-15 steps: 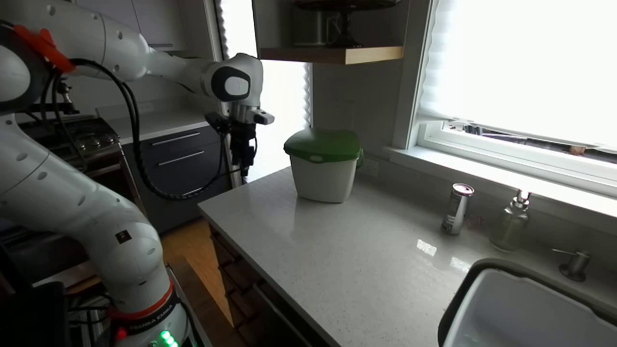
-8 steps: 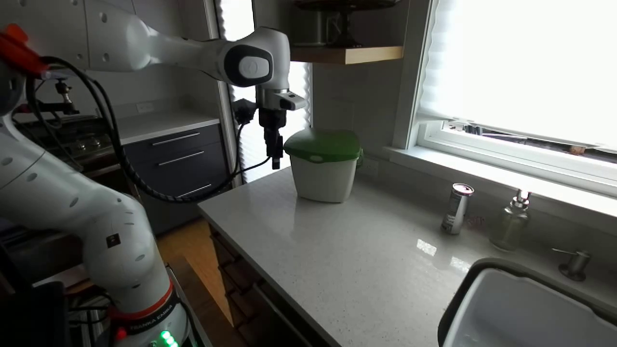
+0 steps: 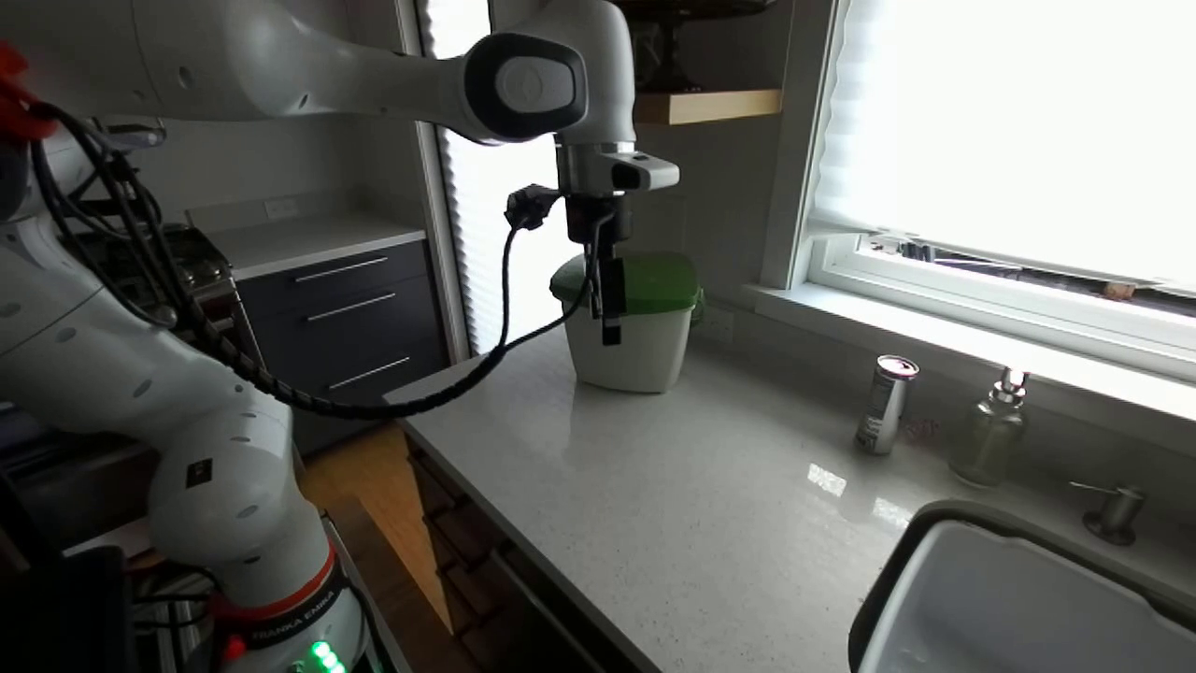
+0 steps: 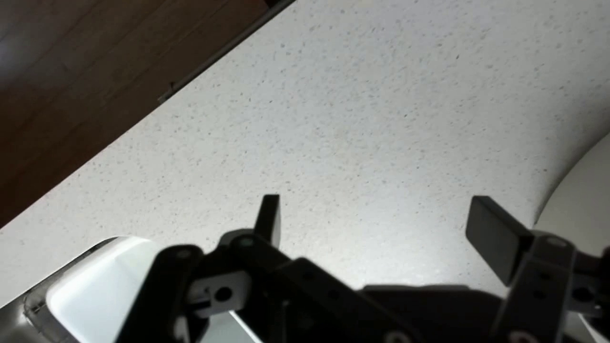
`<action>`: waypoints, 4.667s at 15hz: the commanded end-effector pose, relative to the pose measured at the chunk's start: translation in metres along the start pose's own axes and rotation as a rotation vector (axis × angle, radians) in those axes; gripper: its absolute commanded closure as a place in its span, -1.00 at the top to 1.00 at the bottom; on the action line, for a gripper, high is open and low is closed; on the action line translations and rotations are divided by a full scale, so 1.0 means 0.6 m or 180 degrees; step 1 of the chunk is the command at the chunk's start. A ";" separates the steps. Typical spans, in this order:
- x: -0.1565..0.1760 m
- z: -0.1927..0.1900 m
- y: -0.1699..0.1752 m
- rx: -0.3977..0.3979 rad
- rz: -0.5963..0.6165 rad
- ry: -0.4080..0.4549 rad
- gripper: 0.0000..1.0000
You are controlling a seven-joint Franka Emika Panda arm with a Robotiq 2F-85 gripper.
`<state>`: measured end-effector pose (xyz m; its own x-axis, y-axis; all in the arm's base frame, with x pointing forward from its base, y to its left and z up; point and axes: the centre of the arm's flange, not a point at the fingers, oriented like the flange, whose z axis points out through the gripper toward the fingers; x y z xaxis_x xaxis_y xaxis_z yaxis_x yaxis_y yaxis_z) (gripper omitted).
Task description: Place the can and the wrapper in front of the bin
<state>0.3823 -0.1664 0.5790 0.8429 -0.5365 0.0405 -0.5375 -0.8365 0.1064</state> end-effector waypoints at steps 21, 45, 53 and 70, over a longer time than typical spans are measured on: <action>0.392 0.129 0.026 0.0276 -0.0660 0.1313 1.00; 0.563 0.257 -0.033 0.0207 -0.0185 0.1825 1.00; 0.594 0.277 -0.059 0.0190 0.0228 0.1936 1.00; 0.487 0.190 0.019 0.0283 -0.0356 0.1559 -0.24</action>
<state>0.6710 -0.3512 0.4592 0.7185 -0.4253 0.5504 -0.5431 -0.8374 0.0618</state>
